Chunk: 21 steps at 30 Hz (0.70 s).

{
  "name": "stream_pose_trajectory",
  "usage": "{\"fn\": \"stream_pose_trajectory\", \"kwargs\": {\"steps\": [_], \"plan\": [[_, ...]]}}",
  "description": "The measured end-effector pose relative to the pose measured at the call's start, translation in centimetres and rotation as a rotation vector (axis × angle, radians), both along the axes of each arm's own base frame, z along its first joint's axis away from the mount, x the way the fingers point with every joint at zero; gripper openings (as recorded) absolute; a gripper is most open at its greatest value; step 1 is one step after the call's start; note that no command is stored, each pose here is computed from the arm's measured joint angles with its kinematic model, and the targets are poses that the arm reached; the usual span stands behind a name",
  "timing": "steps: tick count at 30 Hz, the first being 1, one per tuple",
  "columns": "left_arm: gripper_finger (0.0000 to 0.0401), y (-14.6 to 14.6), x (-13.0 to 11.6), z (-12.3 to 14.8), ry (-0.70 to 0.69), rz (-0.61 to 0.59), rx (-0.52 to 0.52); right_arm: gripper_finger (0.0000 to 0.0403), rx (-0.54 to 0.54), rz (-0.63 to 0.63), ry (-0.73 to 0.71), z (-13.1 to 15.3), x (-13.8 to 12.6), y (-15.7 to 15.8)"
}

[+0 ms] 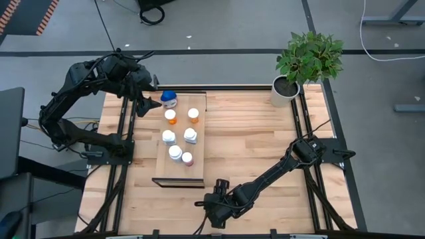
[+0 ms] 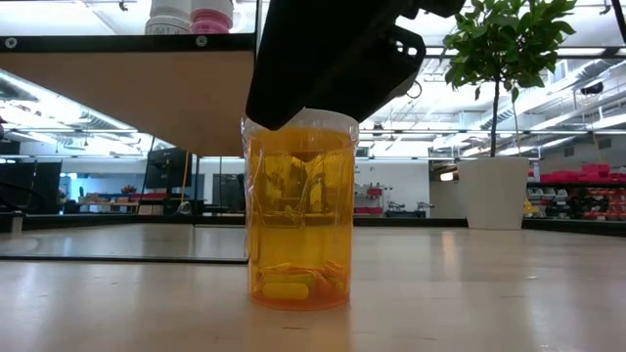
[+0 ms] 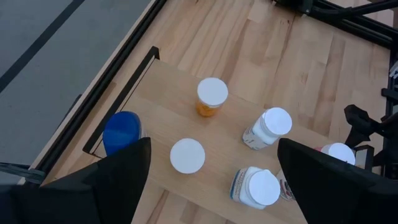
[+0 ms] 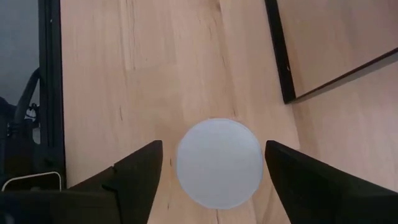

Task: Pick and place medicine bottles onto shelf by color
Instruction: Put the orange pill bottle on the shelf

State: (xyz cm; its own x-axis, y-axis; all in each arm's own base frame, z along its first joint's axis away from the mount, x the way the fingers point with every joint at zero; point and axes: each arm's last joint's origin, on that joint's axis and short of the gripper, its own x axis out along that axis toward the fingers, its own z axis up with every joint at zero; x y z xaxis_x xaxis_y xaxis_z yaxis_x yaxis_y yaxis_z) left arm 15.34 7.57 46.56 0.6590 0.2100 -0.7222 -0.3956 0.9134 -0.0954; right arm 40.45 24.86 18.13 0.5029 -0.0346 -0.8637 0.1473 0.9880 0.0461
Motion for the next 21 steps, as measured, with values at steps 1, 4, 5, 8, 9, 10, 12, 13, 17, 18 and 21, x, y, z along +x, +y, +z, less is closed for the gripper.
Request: {"fn": "stream_pose_trajectory", "kwargs": {"steps": [1,4,5,8,9,10,12,13,17,18,21], "plan": [[0.0355,0.00,0.00,0.00,0.000,0.000,0.000,0.0288,0.000,0.000,0.000,0.00,0.00,0.00],[0.0355,0.00,0.00,0.00,0.000,0.000,0.000,0.0280,-0.002,0.000,0.003,-0.01,-0.02,-0.01],[0.0355,0.00,0.00,0.00,0.000,0.000,0.000,0.0278,-0.002,0.000,0.004,-0.02,-0.03,-0.02],[0.0355,0.00,0.00,0.00,0.000,0.000,0.000,0.0276,-0.005,0.004,0.005,-0.02,-0.04,-0.03],[0.0355,0.00,0.00,0.00,0.000,0.000,0.000,0.0276,-0.006,0.006,0.005,-0.02,-0.04,-0.02],[0.0355,0.00,0.00,0.00,0.000,0.000,0.000,0.0276,-0.007,0.006,0.005,-0.02,-0.04,-0.03],[0.0355,0.00,0.00,0.00,0.000,0.000,0.000,0.0276,-0.008,0.006,0.007,-0.03,-0.05,-0.03],[0.0355,0.00,0.00,0.00,0.000,0.000,0.000,0.0276,-0.007,0.006,0.006,-0.03,-0.05,-0.03],[0.0355,0.00,0.00,0.00,0.000,0.000,0.001,0.0276,-0.007,0.005,0.006,-0.03,-0.05,-0.03],[0.0355,0.00,0.00,0.00,0.000,-0.001,0.001,0.0276,-0.004,0.001,0.006,-0.03,-0.05,-0.03],[0.0355,0.00,0.00,0.00,0.000,0.000,0.001,0.0270,0.000,-0.006,0.006,-0.03,-0.05,-0.03]]}}
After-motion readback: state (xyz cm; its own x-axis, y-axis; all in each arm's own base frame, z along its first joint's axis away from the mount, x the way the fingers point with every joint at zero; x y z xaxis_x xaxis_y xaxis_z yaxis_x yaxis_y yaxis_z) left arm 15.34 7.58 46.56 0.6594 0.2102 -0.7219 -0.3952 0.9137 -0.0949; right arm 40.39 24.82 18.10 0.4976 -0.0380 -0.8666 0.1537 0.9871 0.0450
